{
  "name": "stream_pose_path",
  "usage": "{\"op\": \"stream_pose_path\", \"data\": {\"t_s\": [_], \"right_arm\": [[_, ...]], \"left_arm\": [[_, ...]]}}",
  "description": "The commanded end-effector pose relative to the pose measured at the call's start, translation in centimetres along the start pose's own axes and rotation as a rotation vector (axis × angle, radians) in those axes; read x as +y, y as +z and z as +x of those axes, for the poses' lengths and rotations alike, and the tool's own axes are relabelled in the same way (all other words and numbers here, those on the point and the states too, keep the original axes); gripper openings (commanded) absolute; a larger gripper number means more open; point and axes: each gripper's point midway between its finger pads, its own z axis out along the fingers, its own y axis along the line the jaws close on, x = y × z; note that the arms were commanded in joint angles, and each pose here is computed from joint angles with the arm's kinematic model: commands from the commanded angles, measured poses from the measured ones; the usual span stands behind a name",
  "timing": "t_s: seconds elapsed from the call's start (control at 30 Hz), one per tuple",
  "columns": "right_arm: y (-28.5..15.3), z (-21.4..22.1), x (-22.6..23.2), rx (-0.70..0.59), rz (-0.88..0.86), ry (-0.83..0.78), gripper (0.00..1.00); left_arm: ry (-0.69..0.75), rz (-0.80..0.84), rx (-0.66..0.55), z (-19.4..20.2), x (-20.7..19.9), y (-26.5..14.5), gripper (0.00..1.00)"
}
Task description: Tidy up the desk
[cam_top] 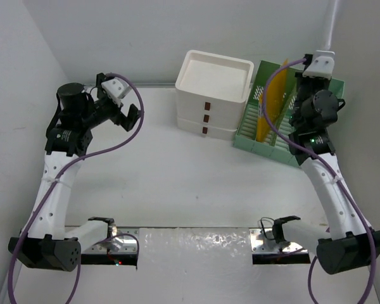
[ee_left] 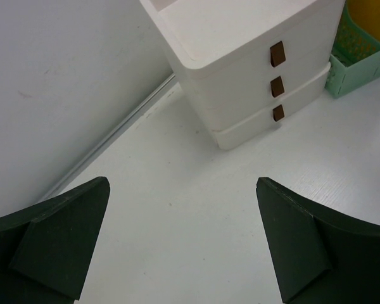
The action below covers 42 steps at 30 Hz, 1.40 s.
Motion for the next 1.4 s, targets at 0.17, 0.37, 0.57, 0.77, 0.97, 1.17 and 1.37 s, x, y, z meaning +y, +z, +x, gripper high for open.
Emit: {"op": "stream_pose_path", "data": {"t_s": [0.17, 0.37, 0.57, 0.77, 0.97, 1.17, 1.37], "right_arm": [[0.5, 2.1, -0.9, -0.055, -0.033, 0.287, 0.00], [-0.1, 5.6, 0.2, -0.075, -0.058, 0.273, 0.00], [-0.5, 9.2, -0.8, -0.102, -0.032, 0.302, 0.00], [-1.9, 13.7, -0.3, -0.086, -0.025, 0.339, 0.00], [-2.7, 17.1, 0.7, -0.039, -0.026, 0.385, 0.00], [-3.3, 18.2, 1.5, 0.034, -0.071, 0.355, 0.95], [-5.0, 17.6, 0.4, 0.277, -0.068, 0.373, 0.99]], "left_arm": [[0.043, -0.012, -0.018, -0.2, 0.0, -0.3, 1.00], [0.039, -0.015, -0.012, 0.2, 0.1, -0.1, 1.00], [0.039, -0.018, 0.005, 0.9, 0.2, 0.1, 1.00], [0.027, -0.017, 0.009, 1.4, 0.2, 0.4, 1.00], [0.026, -0.016, 0.011, 1.4, 0.1, 0.3, 1.00], [0.008, -0.043, 0.035, 2.2, 0.5, 0.4, 1.00], [-0.103, -0.242, 0.063, 3.2, 3.5, 0.2, 1.00]]}}
